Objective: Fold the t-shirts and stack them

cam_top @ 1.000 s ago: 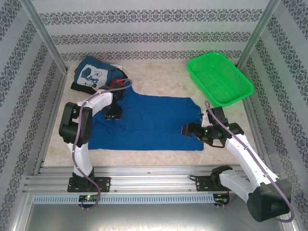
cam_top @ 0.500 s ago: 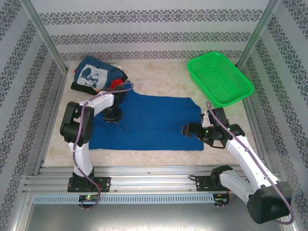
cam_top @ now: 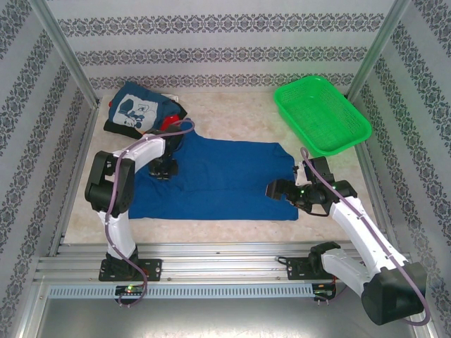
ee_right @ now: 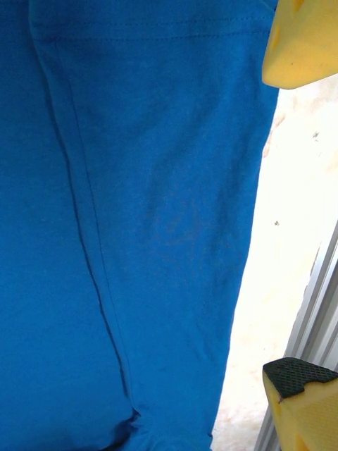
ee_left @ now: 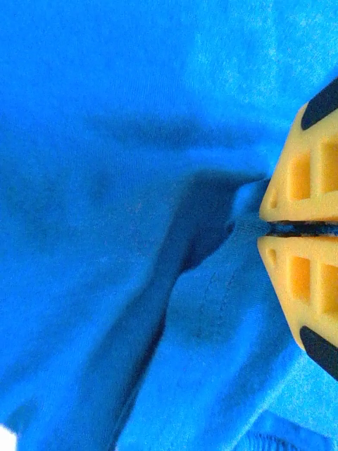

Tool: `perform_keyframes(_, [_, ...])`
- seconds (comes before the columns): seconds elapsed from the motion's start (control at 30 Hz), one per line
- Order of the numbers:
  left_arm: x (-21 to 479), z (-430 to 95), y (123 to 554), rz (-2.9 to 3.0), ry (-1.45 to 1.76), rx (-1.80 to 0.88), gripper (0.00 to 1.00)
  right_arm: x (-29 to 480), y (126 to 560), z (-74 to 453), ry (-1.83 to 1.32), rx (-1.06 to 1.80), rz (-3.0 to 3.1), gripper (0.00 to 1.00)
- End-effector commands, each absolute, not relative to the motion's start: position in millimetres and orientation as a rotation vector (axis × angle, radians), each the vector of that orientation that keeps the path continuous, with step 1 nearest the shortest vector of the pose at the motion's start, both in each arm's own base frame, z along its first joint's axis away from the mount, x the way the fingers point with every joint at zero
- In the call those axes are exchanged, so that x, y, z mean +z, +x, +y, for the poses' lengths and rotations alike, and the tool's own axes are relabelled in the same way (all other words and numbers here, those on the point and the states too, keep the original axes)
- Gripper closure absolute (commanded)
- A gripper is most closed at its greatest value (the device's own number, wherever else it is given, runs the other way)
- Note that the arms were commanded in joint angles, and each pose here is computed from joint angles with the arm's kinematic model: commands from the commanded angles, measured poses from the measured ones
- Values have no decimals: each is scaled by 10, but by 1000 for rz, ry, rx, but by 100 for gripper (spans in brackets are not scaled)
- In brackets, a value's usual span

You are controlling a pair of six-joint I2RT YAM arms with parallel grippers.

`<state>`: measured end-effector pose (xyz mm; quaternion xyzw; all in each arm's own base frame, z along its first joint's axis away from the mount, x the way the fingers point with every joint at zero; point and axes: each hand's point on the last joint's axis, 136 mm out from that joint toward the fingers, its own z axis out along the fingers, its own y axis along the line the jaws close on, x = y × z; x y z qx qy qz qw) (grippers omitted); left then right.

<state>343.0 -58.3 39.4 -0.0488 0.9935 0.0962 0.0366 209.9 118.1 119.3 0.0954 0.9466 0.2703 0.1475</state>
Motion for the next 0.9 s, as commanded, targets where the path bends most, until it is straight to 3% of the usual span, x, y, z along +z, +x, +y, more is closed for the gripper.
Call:
perform_keyframes(0.0, [527,-660,3410,3018,-137,247,88,1199,2138,1185,302,793,2712,2])
perform_keyframes(0.2, [554,-750,3478,2991,-143,176,92,1195,2147,1201,298,804,2713,2])
perform_keyframes(0.87, [262,-990,3637,2944,-131,40,90,1175,2145,1215,295,815,2717,2])
